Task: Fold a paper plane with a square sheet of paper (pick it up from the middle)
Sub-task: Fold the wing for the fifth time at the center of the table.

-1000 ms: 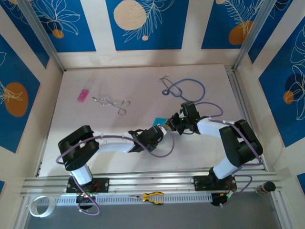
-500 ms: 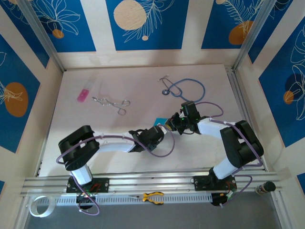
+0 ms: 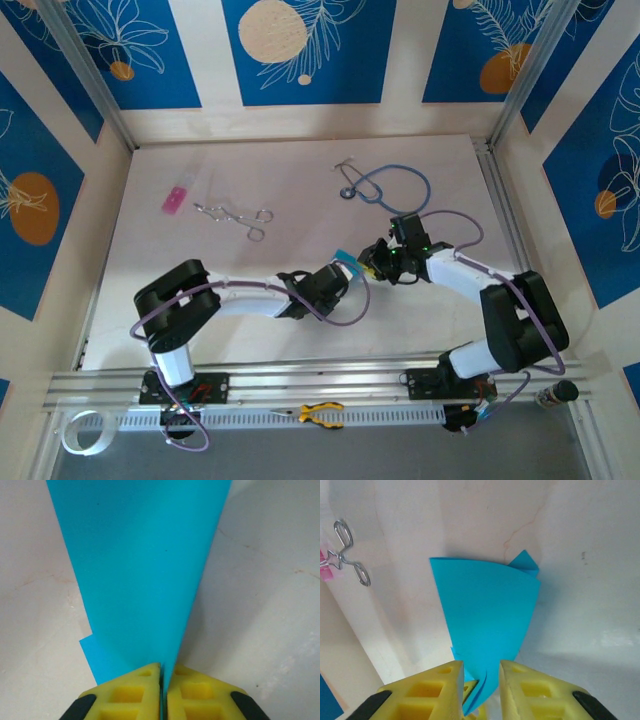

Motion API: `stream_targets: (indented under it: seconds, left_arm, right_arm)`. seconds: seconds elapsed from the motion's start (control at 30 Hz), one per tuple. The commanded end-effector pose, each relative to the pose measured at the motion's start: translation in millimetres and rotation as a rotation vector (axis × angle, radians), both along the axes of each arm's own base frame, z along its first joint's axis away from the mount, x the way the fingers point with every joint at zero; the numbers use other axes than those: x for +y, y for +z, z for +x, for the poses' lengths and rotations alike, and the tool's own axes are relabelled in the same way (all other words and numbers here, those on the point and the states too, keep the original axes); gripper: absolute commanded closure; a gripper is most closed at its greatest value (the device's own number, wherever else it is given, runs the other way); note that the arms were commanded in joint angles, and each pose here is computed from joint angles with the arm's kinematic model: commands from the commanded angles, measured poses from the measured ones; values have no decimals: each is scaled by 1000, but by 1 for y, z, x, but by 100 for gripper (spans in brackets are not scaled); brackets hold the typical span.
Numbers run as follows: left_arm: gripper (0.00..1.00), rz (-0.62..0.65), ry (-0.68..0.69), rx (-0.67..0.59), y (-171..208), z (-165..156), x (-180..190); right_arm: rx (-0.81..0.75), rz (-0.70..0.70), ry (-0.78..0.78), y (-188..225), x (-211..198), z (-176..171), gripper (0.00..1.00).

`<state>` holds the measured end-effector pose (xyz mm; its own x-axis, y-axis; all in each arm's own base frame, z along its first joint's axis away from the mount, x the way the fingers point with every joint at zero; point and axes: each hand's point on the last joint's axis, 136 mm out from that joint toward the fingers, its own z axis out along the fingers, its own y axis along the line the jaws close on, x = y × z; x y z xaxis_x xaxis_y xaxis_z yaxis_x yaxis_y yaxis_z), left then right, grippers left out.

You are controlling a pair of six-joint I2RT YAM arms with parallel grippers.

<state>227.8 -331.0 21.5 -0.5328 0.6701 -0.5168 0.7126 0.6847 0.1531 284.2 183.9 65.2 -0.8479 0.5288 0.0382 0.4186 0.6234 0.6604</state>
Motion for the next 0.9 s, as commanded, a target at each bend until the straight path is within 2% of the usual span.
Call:
stream_targets:
  seconds: [0.0,0.2,0.4,0.6,0.77,0.87]
  left_arm:
    - [93,-46,-1,87,-5,-9,-9]
    - [100,-192,14,222,2,-9,-17]
    - [100,-409,19,416,10,-9,-27]
    - [100,-560,51,577,6,-5,-27]
    - [100,-578,68,622,1,-3,-24]
    - [97,-559,70,622,-3,-2,-23]
  right_arm:
    - [4,-35,20,-2,-10,-12,74]
    - [-100,11,75,12,-4,-16,74]
    - [-218,8,82,25,-9,-18,74]
    - [-323,-9,103,33,-10,-19,75]
    - [-354,-10,158,31,-3,-23,74]
    - [-336,43,217,29,8,-29,74]
